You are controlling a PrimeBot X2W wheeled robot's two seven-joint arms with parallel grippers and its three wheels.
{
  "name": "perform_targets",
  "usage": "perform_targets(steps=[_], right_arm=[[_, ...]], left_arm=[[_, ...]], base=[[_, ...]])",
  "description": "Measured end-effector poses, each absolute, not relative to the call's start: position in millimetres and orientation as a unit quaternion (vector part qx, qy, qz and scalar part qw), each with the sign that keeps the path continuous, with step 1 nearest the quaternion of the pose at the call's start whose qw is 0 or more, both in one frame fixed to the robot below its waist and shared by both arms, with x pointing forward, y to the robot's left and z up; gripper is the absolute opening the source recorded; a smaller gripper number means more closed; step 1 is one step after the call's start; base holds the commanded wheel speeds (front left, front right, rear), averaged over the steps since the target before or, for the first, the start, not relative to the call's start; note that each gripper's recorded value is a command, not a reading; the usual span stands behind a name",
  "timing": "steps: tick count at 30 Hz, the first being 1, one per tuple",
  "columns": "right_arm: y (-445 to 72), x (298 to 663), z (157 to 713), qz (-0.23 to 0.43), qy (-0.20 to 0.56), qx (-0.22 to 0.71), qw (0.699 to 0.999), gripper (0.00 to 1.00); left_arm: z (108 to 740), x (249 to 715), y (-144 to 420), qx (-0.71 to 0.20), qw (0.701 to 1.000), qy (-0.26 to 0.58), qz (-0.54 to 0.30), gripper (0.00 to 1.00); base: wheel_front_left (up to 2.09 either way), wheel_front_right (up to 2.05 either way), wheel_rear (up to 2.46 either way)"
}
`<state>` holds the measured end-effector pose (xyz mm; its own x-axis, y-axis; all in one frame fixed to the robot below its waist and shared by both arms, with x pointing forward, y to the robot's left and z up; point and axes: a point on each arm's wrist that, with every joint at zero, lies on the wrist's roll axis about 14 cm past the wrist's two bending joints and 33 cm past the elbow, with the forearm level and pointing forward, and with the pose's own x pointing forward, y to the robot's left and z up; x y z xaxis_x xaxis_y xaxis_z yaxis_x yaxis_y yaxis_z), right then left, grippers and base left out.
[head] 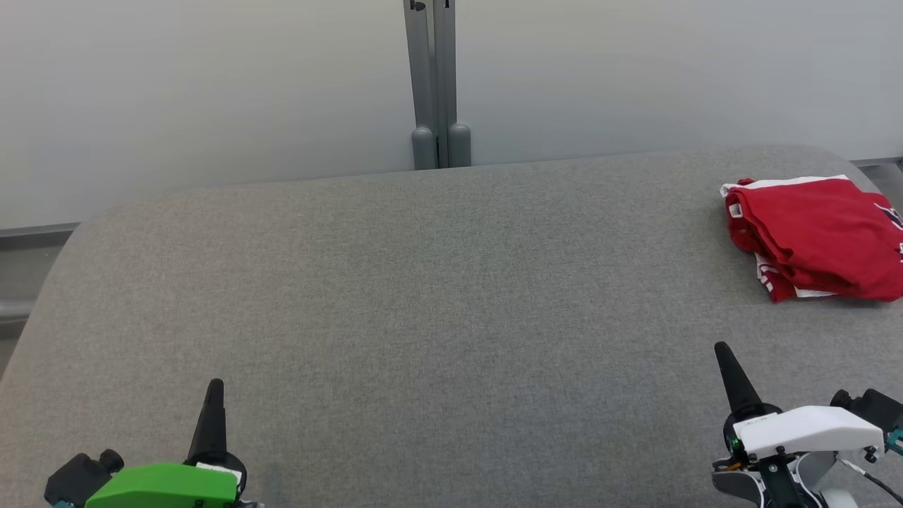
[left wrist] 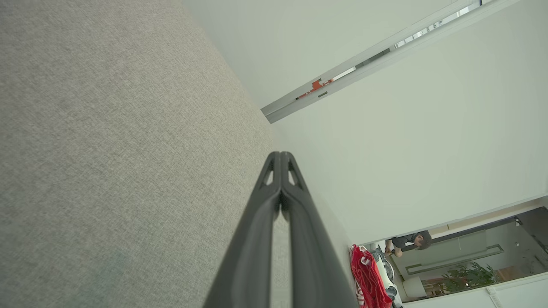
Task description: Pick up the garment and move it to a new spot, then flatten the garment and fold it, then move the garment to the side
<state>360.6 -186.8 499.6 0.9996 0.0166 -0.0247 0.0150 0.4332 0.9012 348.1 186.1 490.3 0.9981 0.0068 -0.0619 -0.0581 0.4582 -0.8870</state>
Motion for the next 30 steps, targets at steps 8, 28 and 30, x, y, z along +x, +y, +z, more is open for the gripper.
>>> perform_targets(steps=[8,28,30], right_arm=[[-190,365,500,-0.002,0.014,0.563,0.826,0.00],[-194,376,504,-0.003,0.009,0.631,0.776,0.00],[-195,376,503,-0.004,0.009,0.637,0.771,0.00]], left_arm=[[493,354,188,-0.554,0.832,0.023,0.017,0.00],[497,369,193,-0.626,0.779,0.018,0.015,0.00],[497,370,193,-0.632,0.775,0.018,0.013,0.00]], base=[[0.00,0.00,0.00],[0.00,0.00,0.00],[0.00,0.00,0.00]])
